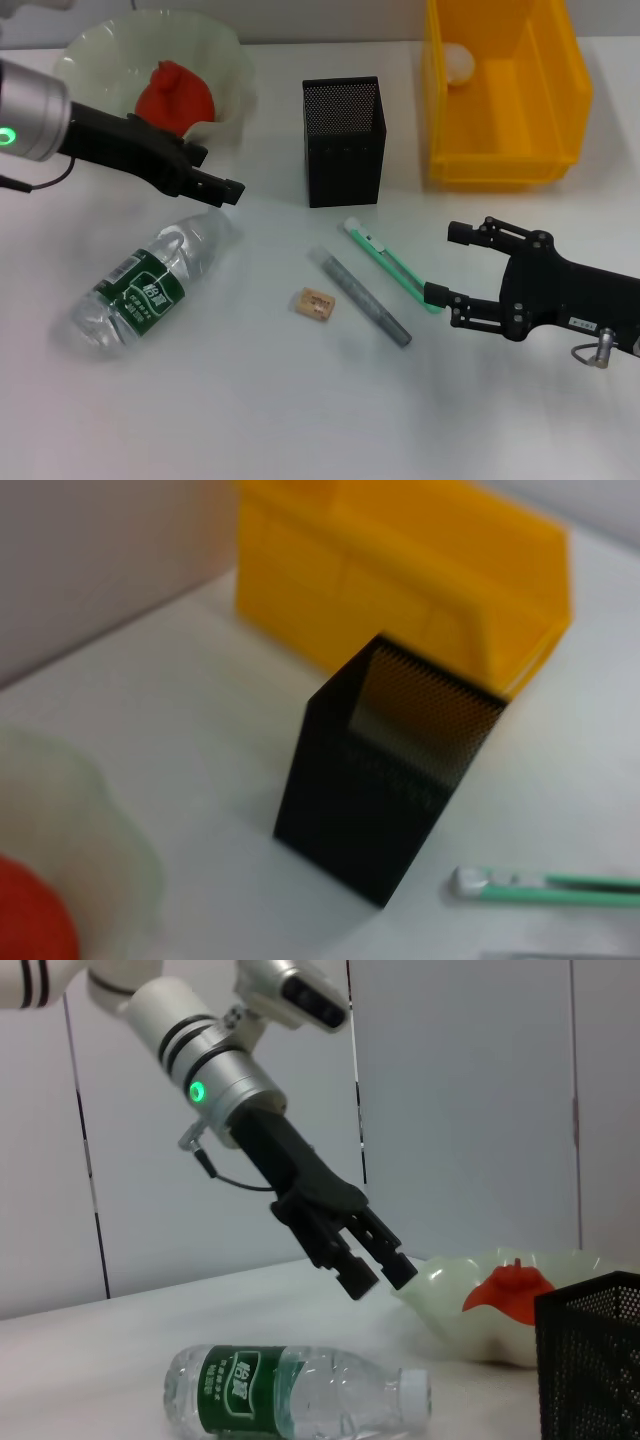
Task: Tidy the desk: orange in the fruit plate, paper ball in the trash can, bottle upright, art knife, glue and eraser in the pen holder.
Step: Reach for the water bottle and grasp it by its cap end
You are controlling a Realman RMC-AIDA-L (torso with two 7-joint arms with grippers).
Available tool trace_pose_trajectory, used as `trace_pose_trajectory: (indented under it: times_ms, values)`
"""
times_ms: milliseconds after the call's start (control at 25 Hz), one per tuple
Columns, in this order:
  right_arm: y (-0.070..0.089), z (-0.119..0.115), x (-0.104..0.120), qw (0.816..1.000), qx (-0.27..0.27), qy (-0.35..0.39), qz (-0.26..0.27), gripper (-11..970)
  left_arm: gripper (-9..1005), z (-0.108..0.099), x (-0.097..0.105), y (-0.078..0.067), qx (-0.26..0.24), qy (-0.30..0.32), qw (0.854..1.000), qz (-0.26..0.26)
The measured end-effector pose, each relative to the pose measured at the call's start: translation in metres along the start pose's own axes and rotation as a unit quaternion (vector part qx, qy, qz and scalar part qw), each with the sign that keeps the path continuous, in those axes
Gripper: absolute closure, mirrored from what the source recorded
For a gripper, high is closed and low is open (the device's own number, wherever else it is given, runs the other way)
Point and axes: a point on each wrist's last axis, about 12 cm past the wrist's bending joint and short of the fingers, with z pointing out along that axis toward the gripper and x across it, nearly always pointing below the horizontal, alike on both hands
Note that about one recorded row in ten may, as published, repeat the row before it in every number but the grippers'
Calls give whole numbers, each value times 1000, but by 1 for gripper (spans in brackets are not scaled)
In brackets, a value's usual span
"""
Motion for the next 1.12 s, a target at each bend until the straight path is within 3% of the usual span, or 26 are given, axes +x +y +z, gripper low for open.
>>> trace_pose_trajectory:
  times_ms: [200,400,1120]
  values:
    - [0,1,0,1000,-3,2,-1,159,190,13,-24,-6,-29,59,997,-26]
    - [0,1,0,1000,-3,2,-1,159,190,22,-33,-12,-42,81,995,-31]
    - [0,1,1,1000,-1,3,-3,159,190,61,-16,-6,-81,132,987,-34]
